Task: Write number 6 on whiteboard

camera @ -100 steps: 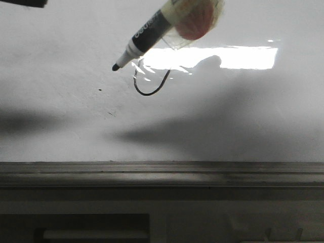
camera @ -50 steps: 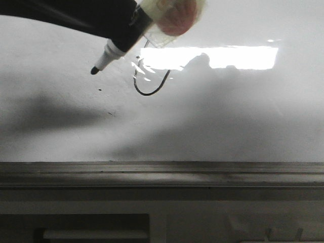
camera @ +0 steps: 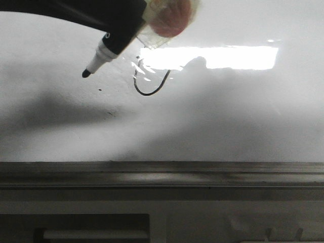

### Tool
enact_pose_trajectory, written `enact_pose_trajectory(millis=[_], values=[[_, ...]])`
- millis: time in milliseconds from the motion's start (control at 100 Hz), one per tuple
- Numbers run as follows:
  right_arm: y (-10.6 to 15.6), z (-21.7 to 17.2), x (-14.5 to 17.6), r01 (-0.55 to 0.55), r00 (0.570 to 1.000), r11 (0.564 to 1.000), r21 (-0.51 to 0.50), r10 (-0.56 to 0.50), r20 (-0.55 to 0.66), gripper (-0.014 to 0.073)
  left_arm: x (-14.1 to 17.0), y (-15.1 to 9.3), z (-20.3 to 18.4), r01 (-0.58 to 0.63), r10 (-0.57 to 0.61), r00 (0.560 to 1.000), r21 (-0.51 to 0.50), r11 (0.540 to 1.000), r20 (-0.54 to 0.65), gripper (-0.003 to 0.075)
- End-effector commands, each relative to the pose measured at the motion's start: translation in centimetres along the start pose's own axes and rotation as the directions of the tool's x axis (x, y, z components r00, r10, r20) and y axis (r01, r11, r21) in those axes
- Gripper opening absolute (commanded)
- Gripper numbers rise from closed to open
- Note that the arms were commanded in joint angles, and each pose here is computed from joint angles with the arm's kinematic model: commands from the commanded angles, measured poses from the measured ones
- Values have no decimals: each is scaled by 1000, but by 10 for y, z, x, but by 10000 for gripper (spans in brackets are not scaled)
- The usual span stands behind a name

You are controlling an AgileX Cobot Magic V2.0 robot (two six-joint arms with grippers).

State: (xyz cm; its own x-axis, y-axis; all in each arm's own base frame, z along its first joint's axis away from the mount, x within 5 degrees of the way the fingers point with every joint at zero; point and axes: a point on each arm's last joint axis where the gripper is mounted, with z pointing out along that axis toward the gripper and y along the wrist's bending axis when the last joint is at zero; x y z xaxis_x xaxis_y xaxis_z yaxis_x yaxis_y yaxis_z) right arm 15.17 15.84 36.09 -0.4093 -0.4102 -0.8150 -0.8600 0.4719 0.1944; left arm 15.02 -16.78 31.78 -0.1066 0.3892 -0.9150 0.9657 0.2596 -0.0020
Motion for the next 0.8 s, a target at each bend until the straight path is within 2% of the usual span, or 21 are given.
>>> enact_pose_trajectory(millis=[0,370,470,560,790], values=[[4,-9,-15,-1,995,1000,4,0,101,-46,-14,-1,-3,5,-5,999,2,1000,53,323],[4,-9,-16,-9,994,1000,-3,9,106,-46,-10,0,1,11,-11,999,23,1000,31,322],[4,-9,-16,-9,994,1000,-3,9,106,-46,-10,0,1,3,-3,1000,22,1000,25,298],[4,-9,-16,-9,994,1000,-3,9,106,-46,-10,0,1,1,-2,1000,21,1000,23,242],[5,-9,-16,-10,994,1000,-5,10,105,-45,-10,0,1,1,-2,1000,21,1000,23,30]])
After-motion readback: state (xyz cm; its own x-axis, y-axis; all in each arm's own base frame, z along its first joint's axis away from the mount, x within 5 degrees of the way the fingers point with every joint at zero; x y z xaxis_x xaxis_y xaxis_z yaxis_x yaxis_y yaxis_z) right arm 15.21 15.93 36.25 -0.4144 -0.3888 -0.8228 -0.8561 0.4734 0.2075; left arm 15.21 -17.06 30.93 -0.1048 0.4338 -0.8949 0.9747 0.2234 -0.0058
